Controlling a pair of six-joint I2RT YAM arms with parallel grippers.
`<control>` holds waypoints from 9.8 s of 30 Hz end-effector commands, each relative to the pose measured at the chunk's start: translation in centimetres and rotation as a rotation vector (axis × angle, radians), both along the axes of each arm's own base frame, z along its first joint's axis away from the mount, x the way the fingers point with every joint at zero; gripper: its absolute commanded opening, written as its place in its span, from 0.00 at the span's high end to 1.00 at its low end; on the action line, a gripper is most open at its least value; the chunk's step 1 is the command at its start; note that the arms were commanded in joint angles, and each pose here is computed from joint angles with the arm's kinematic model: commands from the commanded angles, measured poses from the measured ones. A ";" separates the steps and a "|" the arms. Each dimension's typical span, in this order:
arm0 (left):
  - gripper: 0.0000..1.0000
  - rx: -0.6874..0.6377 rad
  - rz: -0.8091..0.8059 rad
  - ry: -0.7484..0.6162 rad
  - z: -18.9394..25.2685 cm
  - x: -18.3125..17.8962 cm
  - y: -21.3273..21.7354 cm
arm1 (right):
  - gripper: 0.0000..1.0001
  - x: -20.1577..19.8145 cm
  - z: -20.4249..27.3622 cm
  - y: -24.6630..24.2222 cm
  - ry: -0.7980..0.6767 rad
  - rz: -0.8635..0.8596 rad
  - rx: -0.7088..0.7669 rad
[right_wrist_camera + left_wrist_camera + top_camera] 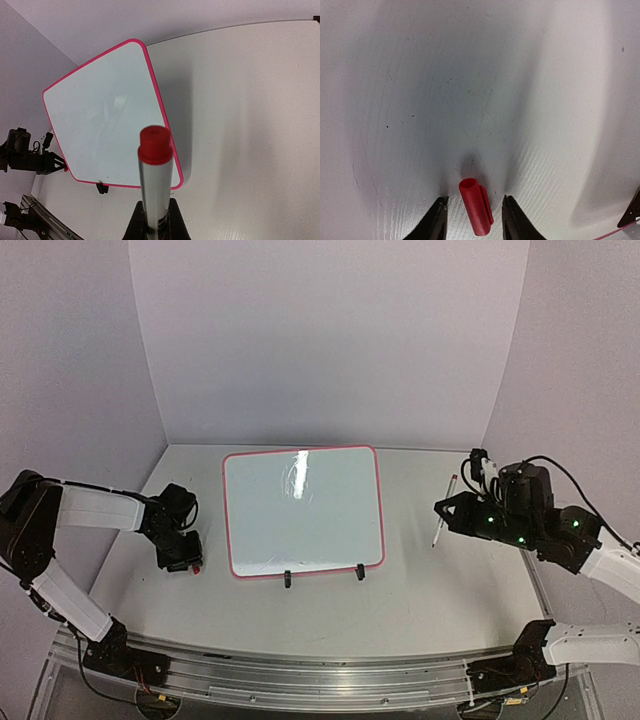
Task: Write a sentence on the whiteboard
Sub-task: Place the pen cap at the center of the board, then pass from the right arm to the left, then pass from the left arm to the right, then hold the whiteboard on the whiteboard stand, then write on the whiteboard with the whiteboard.
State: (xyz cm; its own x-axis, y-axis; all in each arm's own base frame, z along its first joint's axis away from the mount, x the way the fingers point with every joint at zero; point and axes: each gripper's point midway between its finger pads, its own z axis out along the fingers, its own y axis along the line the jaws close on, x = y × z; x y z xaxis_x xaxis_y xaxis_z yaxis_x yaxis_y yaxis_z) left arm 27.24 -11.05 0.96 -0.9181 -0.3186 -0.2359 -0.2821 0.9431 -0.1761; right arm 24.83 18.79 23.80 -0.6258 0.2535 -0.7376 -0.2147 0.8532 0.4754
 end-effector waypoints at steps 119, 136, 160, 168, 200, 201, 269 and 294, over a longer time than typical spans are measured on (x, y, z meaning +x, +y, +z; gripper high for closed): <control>1.00 -1.027 -1.845 -0.462 23.8 -17.5 -31.6 | 0.58 -12.3 4.5 16.6 0.311 0.906 0.092; 1.00 -1.036 -1.841 -0.447 23.8 -17.4 -31.8 | 0.81 -11.6 3.8 17.1 0.311 0.892 0.071; 0.00 -0.662 -1.428 -0.696 26.3 -12.0 -29.2 | 1.00 -9.5 4.4 12.3 0.114 0.691 -0.009; 0.00 -0.370 -0.558 -0.741 26.6 -0.9 -16.0 | 1.00 -9.8 3.4 10.3 0.105 0.633 -0.013; 0.11 -0.933 -0.899 -0.790 20.2 10.1 -6.6 | 1.00 -7.3 2.9 16.8 0.110 0.734 -0.009; 0.12 -0.930 -0.909 -0.787 20.1 10.4 -7.0 | 1.00 -7.3 2.9 17.0 0.109 0.739 -0.005; 1.00 -0.916 -1.167 -0.689 16.2 9.0 -12.3 | 1.00 2.7 2.8 33.4 -0.469 0.422 -0.491; 1.00 -0.904 -1.171 -0.684 16.2 8.9 -12.2 | 1.00 6.3 0.2 35.0 -0.406 0.404 -0.472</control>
State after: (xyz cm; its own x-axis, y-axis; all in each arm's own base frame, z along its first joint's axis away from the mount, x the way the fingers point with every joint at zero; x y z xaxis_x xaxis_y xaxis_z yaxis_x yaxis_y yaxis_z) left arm 36.49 -22.44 18.61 -0.6055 0.1330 -0.7847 0.7953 0.0650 -0.6027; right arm 29.89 53.47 22.95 -0.2447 -0.3882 -0.8885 -0.6509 0.7449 -0.1463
